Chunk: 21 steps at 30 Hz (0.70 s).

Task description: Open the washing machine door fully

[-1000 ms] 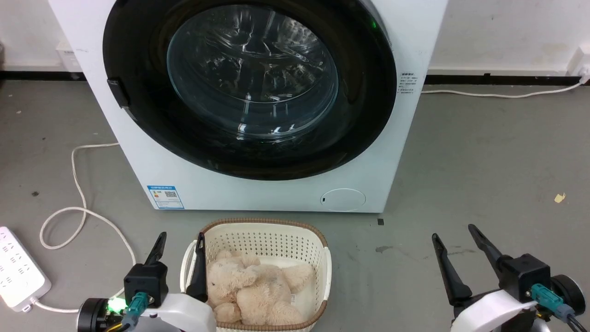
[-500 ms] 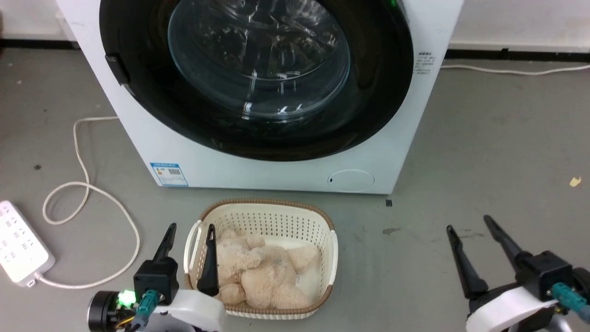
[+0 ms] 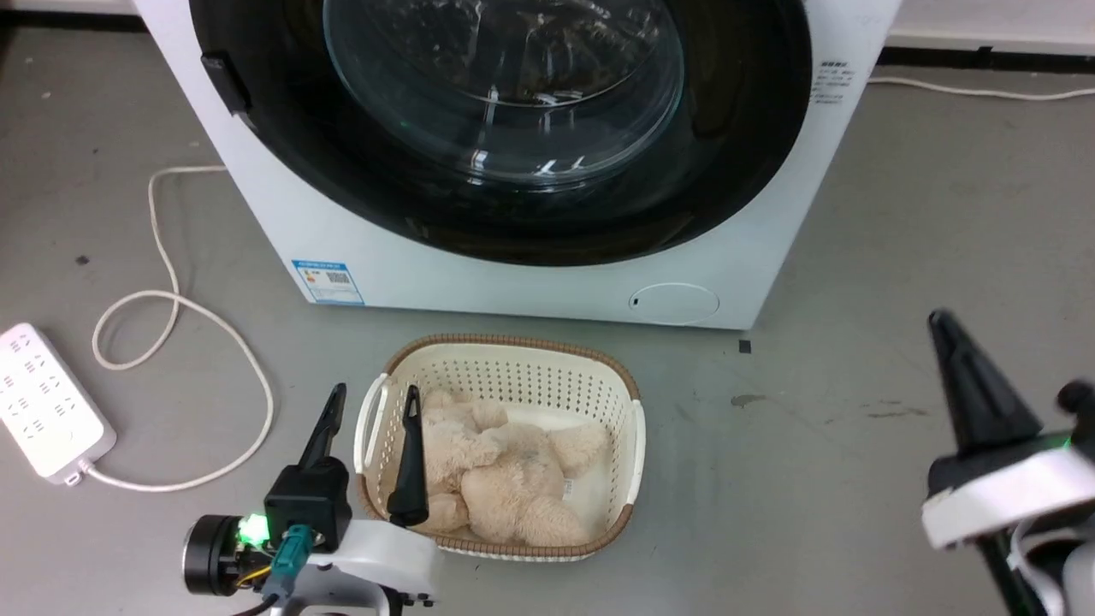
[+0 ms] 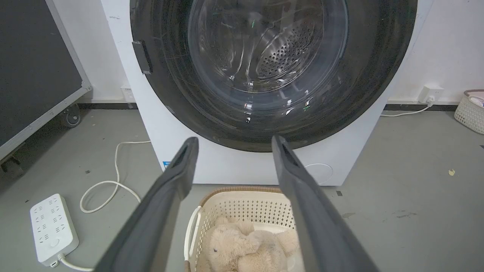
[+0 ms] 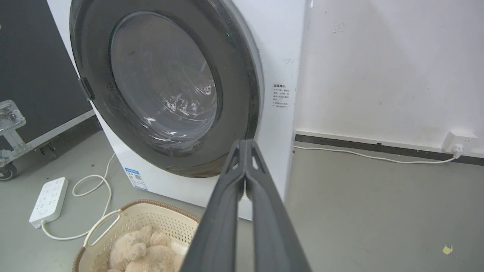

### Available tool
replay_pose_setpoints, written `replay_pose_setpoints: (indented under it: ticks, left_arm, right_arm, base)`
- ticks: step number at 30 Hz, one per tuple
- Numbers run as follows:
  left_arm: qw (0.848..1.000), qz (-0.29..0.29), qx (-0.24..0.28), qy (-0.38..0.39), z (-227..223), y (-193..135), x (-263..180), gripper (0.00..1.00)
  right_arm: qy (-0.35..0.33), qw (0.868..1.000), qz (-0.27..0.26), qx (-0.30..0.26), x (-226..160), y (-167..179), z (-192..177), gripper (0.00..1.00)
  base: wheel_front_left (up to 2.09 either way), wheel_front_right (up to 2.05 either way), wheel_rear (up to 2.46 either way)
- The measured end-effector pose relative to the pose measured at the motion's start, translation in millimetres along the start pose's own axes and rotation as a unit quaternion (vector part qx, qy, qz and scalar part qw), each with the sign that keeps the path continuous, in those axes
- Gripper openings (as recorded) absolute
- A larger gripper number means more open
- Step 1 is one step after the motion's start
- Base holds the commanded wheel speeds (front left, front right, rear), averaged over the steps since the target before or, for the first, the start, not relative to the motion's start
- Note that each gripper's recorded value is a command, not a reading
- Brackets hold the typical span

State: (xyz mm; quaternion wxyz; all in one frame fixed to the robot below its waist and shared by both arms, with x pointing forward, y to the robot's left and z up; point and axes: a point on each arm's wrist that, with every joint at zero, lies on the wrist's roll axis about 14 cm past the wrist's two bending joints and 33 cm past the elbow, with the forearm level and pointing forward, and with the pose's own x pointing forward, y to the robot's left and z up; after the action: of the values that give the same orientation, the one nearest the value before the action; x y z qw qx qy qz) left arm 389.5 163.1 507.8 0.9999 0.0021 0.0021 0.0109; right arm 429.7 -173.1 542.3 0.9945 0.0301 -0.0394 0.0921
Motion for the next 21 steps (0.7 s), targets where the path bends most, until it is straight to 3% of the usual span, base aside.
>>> replay_pose_setpoints:
  ticks: [14, 16, 21]
  left_arm:
    - [1.0, 0.018, -0.006, 0.002, -9, 3, 8, 1.0]
    - [1.0, 0.027, -0.007, 0.002, -11, 4, 13, 1.0]
    - [0.999, 0.031, -0.008, 0.009, -18, 3, 15, 1.0]
  right_arm:
    - [0.01, 0.994, 0.01, 0.113, 58, -11, 8, 0.0]
    - [0.034, 0.986, 0.012, 0.164, 83, -15, 0, 0.0]
    - [0.064, 0.974, 0.02, 0.218, 111, -14, -9, 0.0]
  base:
    - [0.0, 0.0, 0.0]
    - [0.0, 0.0, 0.0]
    - [0.0, 0.0, 0.0]
